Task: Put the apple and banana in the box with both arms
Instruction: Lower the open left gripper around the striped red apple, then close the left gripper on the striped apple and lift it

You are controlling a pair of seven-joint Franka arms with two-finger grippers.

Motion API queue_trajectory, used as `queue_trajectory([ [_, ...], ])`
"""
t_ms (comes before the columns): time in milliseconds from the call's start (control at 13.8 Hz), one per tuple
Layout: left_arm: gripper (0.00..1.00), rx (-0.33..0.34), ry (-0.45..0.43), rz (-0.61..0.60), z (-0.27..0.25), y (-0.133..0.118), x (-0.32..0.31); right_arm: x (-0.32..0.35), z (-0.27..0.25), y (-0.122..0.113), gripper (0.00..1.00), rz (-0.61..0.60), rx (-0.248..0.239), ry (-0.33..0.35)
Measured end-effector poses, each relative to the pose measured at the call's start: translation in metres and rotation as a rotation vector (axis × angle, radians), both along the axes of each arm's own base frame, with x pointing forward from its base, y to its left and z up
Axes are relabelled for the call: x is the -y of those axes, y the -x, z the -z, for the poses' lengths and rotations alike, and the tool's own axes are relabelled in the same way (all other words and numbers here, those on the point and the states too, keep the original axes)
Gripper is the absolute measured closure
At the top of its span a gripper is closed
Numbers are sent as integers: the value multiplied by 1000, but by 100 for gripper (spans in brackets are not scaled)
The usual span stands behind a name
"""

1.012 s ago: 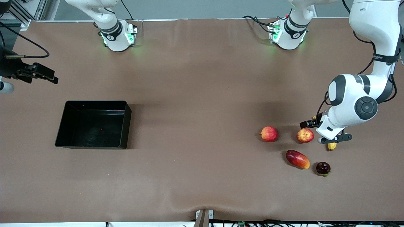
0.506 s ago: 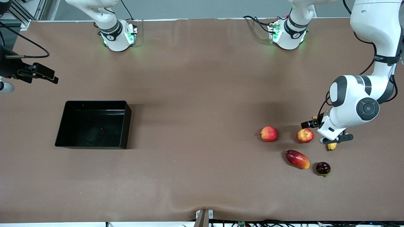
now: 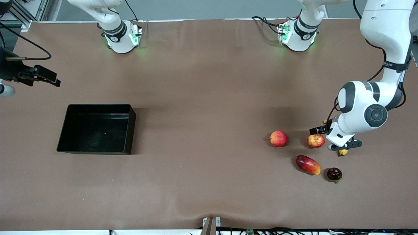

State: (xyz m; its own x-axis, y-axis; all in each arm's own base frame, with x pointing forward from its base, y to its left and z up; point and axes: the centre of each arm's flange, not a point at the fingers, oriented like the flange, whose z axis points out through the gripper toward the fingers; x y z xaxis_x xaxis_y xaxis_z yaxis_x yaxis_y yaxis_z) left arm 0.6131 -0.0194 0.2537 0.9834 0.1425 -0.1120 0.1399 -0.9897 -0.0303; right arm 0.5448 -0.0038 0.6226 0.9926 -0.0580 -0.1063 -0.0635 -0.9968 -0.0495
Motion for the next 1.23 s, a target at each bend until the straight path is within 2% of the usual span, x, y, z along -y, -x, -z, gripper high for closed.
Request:
queue_trajectory([
  [1012, 1, 62, 17, 4, 58, -9, 4, 1, 0, 0, 0, 2, -1, 0],
  [1084, 4, 61, 18, 4, 61, -9, 4, 1, 0, 0, 0, 2, -1, 0],
  [1229, 26, 65, 19, 5, 61, -10, 5, 1, 0, 0, 0, 2, -1, 0],
])
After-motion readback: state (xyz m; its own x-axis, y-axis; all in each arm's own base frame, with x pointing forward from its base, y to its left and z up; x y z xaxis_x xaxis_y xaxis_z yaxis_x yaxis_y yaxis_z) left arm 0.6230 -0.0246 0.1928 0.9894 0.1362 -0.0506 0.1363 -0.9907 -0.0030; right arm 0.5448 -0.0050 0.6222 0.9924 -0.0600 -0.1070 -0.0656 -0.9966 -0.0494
